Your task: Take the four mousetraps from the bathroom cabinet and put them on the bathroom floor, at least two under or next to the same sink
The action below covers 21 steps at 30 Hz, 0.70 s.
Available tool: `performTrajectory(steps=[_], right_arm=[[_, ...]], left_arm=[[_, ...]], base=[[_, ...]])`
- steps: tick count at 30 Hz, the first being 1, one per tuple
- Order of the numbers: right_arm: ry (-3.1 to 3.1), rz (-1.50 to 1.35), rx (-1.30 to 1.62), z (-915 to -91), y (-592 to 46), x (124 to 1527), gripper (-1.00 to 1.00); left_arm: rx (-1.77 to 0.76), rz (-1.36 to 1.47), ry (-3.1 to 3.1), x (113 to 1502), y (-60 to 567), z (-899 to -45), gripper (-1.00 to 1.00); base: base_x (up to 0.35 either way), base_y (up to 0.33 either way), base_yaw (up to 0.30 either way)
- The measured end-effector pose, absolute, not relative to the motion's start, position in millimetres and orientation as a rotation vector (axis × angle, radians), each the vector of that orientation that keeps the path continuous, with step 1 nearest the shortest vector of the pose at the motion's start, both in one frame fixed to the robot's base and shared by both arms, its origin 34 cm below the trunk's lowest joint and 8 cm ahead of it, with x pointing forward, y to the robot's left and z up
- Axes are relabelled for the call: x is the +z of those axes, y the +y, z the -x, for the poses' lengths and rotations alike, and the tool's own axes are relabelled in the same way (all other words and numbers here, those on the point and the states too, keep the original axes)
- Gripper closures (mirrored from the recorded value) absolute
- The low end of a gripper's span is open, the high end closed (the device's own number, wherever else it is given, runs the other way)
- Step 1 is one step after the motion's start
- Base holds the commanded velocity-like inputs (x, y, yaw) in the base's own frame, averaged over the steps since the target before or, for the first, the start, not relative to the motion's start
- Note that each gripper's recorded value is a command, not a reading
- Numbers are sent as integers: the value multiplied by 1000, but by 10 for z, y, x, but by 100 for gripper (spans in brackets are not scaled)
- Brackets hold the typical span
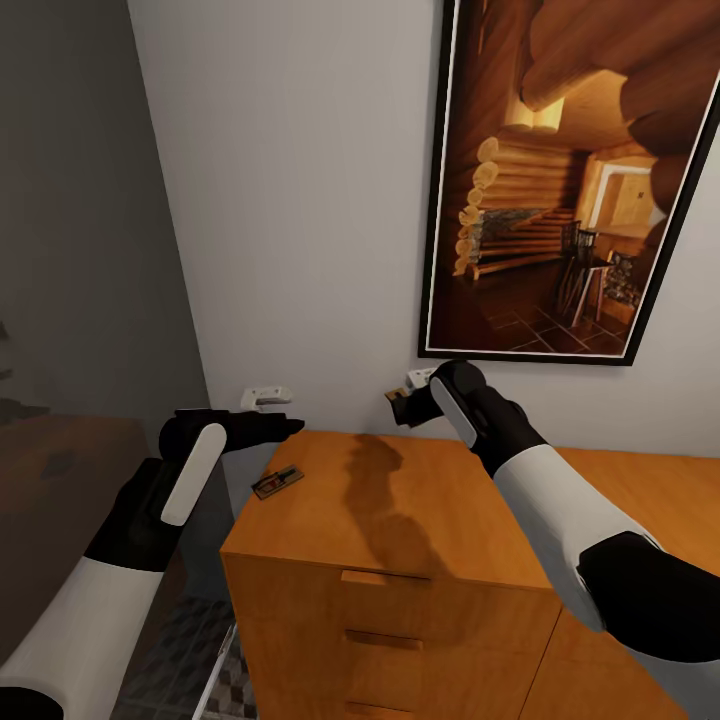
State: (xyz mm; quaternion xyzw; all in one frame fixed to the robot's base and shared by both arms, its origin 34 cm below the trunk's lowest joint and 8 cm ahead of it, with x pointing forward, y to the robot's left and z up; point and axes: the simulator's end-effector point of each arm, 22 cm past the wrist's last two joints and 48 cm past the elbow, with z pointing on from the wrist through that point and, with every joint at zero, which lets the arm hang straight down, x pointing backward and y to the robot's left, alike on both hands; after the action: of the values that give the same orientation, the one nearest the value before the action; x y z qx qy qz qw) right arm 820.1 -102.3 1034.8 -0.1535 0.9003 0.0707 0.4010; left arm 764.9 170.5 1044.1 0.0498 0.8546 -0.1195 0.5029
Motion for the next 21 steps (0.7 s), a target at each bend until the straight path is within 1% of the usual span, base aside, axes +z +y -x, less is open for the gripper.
performTrajectory(steps=[21], right_arm=[[2278,382,171,-8211,-1070,10346,100]], left_arm=[[-269,-135,2087,10368,1749,-7638,-100]], base=[[0,0,0]])
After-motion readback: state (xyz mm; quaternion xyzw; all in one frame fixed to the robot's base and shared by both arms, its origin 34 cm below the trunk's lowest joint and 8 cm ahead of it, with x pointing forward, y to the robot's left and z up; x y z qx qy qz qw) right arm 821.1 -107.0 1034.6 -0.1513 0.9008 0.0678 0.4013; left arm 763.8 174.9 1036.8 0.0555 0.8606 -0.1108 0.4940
